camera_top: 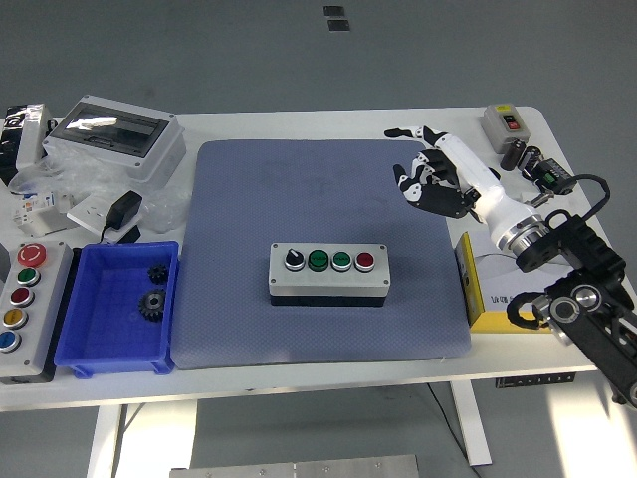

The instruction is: Pick up the button,place it on the desk,press the button,press the button

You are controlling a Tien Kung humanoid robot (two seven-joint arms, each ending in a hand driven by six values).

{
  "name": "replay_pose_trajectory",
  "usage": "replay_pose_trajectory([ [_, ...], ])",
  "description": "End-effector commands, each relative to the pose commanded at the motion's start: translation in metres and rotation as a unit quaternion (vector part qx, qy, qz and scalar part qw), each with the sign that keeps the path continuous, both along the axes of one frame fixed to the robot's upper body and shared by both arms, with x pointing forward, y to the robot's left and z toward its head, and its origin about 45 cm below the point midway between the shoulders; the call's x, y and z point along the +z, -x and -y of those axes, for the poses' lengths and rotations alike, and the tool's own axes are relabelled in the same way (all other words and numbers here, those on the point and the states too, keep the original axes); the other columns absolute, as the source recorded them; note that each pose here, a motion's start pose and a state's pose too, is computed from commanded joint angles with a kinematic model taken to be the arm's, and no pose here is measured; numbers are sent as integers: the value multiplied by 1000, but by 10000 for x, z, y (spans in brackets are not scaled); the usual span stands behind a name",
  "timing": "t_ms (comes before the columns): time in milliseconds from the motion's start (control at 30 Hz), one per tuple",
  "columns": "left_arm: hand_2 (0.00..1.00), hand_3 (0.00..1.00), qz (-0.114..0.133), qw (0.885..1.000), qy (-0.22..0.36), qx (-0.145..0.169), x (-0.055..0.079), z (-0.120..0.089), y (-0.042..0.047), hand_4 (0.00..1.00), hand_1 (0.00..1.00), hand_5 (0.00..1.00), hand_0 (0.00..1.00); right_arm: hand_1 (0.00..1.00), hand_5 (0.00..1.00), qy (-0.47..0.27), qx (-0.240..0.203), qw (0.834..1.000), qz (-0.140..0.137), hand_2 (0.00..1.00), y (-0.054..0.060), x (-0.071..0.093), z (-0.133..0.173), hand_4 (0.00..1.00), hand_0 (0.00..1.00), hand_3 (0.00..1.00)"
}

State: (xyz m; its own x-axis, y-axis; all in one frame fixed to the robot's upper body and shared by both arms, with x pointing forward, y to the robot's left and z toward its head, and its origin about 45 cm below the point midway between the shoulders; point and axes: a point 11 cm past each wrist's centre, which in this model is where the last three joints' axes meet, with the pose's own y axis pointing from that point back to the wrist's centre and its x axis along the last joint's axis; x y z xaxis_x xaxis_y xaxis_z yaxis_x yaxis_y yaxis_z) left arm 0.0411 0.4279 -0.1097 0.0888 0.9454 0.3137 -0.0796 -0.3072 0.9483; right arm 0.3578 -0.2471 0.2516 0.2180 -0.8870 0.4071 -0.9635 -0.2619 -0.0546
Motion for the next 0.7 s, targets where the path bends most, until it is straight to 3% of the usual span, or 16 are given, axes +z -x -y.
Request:
replay_pose_trajectory([
  [67, 535, 614, 0, 1000, -2, 1, 1, -4, 3, 681, 597, 571, 629, 96, 2, -52, -42, 998, 4, 223, -9, -93, 132, 398, 2, 788],
  [100, 535, 615, 1, 1000, -2, 1, 2, -5, 2, 682, 597, 572, 629, 222, 173, -75, -62, 995, 6, 373, -10, -139, 208, 590, 57, 803],
  [267, 535, 615, 3, 1000, -3, 4, -1, 1, 1, 682, 597, 572, 629, 222, 173, -155, -118, 981, 12, 373, 39, -294, 441, 590, 57, 803],
  [300, 536, 616, 3, 1000, -3, 5, -2, 3, 4, 681, 597, 572, 630, 551, 187, -168, -121, 978, 13, 641, 50, -309, 458, 663, 374, 827],
  [467, 536, 616, 0, 1000, -4, 9, -8, 8, 40, 681, 597, 572, 630, 551, 187, -224, -133, 965, 8, 641, 81, -372, 528, 663, 374, 827],
  [500, 540, 621, 0, 1000, -4, 9, -7, 6, 45, 681, 597, 573, 628, 735, 242, -231, -135, 963, 7, 763, 83, -376, 535, 687, 714, 852],
  [667, 540, 621, 0, 1000, -6, 11, -2, -11, 46, 681, 597, 573, 628, 735, 242, -246, -131, 960, 5, 763, 96, -379, 533, 687, 714, 852],
  [700, 542, 621, 0, 1000, -7, 11, 0, -15, 43, 681, 597, 572, 629, 761, 307, -247, -129, 960, 4, 793, 98, -382, 525, 707, 777, 850],
])
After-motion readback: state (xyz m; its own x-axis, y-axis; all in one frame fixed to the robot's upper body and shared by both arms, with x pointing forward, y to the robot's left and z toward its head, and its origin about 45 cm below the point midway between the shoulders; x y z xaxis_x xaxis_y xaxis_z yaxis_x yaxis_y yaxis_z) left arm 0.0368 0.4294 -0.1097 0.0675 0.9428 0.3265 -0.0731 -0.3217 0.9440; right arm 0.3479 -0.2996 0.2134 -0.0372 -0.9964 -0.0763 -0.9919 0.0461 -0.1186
